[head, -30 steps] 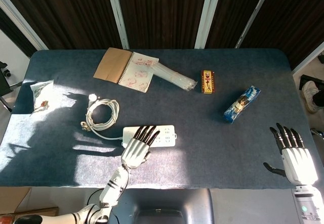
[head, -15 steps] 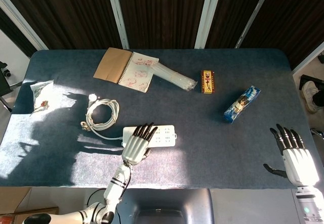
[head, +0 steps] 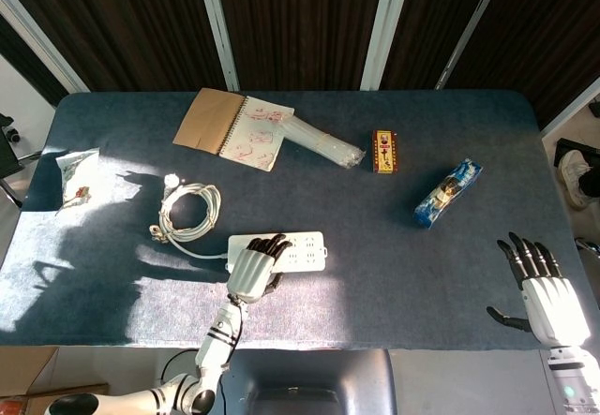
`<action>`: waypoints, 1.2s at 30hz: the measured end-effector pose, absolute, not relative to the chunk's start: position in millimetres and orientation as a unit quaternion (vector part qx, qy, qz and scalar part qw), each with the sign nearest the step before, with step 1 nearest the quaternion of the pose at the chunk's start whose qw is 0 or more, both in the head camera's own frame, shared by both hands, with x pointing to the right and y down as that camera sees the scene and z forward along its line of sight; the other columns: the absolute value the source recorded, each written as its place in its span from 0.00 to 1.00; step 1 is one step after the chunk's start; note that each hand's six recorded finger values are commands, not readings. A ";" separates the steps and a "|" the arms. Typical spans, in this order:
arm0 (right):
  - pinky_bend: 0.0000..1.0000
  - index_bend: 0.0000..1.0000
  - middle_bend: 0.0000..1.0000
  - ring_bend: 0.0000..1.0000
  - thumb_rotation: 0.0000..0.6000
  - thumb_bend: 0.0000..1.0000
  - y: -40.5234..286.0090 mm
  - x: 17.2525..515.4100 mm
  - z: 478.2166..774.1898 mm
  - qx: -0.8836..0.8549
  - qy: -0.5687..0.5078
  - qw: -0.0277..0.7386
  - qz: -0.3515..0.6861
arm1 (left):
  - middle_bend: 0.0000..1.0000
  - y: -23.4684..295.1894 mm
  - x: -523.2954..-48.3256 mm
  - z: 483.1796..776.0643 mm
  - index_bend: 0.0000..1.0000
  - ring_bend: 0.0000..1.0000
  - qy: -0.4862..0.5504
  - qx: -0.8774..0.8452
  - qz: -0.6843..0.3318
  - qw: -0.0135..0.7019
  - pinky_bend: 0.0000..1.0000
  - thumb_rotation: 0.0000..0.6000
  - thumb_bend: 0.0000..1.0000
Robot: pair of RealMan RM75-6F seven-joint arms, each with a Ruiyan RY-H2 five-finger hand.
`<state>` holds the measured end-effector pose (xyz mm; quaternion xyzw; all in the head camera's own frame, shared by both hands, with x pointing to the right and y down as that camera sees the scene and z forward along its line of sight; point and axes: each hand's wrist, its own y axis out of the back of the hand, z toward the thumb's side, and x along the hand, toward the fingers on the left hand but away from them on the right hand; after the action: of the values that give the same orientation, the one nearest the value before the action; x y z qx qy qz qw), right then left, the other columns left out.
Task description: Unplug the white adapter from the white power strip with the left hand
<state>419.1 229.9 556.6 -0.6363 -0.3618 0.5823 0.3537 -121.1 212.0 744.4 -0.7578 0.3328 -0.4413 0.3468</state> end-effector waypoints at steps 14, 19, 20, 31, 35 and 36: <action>0.00 0.00 0.00 0.00 1.00 0.71 230.5 357.4 597.1 -0.728 -0.238 0.384 0.516 | 0.38 212.3 -115.6 737.5 0.35 0.36 0.339 -0.761 -0.426 0.352 0.45 1.00 0.42; 0.00 0.04 0.04 0.00 1.00 0.85 220.2 316.8 624.1 -0.769 -0.183 0.385 0.476 | 0.39 214.0 -112.6 733.7 0.35 0.37 0.341 -0.759 -0.421 0.360 0.45 1.00 0.43; 0.00 0.05 0.05 0.00 1.00 0.90 218.2 308.7 628.9 -0.776 -0.176 0.384 0.467 | 0.39 214.3 -111.8 733.4 0.36 0.37 0.341 -0.759 -0.421 0.361 0.45 1.00 0.43; 0.00 0.06 0.06 0.00 1.00 0.98 216.7 241.0 685.4 -0.821 -0.134 0.352 0.428 | 0.39 219.1 -106.7 732.1 0.36 0.37 0.341 -0.762 -0.415 0.362 0.46 1.00 0.43; 0.00 0.06 0.06 0.00 1.00 0.98 217.9 220.8 697.7 -0.830 -0.136 0.345 0.417 | 0.39 217.6 -107.3 731.5 0.36 0.37 0.345 -0.760 -0.414 0.362 0.46 1.00 0.43; 0.00 0.06 0.06 0.00 1.00 0.98 218.0 215.0 700.6 -0.832 -0.138 0.343 0.414 | 0.39 217.1 -107.7 731.4 0.36 0.37 0.346 -0.760 -0.414 0.362 0.46 1.00 0.43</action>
<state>215.0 218.0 700.6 -0.8317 -0.1376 0.4141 0.3433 -107.7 217.1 731.4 -0.7599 0.3457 -0.4145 0.3624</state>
